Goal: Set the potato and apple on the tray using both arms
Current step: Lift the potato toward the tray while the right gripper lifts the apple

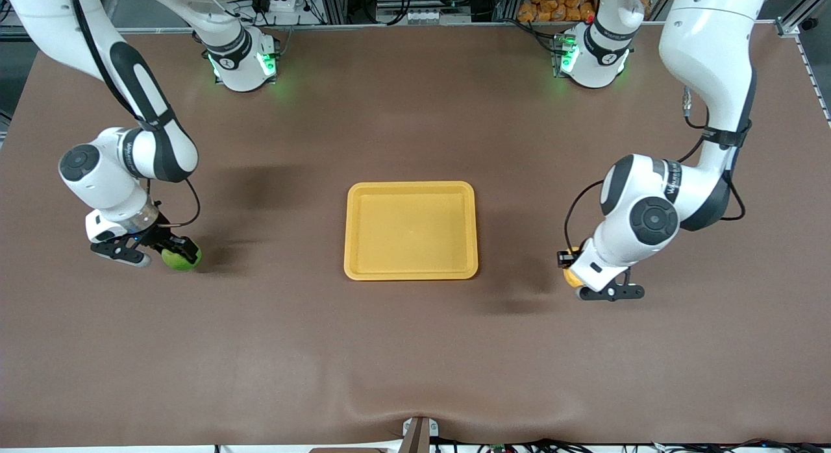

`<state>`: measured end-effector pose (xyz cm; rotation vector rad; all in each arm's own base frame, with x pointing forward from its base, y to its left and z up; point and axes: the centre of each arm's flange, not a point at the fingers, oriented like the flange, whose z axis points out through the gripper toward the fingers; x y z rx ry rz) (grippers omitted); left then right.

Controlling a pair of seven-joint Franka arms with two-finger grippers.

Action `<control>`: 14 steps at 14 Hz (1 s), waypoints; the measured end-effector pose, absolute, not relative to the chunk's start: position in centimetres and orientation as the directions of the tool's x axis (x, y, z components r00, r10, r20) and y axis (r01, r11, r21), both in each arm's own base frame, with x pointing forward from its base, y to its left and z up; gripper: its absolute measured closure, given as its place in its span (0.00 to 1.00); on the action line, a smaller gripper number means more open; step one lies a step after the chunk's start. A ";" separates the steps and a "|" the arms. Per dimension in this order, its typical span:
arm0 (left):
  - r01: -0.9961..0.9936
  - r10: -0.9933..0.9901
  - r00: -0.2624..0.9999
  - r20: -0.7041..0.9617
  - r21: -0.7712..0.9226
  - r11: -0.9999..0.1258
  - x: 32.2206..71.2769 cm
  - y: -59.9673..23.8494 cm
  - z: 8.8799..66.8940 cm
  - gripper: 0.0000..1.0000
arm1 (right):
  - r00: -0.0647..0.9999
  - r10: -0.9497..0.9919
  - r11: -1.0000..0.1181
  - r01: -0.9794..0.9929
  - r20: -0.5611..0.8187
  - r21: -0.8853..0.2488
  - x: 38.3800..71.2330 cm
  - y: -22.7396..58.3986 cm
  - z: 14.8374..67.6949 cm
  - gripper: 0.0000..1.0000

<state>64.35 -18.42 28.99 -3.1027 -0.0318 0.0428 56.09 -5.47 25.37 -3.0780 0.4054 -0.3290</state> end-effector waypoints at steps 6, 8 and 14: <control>0.061 0.065 0.997 -0.051 -0.062 -0.996 61.9 -26.3 30.3 0.49 | 0.986 -0.127 -0.991 -0.123 0.112 -0.042 54.9 1.4 32.0 0.19; 0.077 0.080 0.996 -0.044 -0.065 -0.995 60.0 -30.7 30.6 0.49 | 0.993 -0.061 -0.998 -0.057 0.098 -0.041 54.4 5.1 32.8 0.19; 0.144 0.145 0.989 -0.021 -0.062 -0.988 55.2 -39.6 31.1 0.49 | 0.994 0.094 -0.995 0.096 0.047 -0.036 52.1 13.2 34.0 0.19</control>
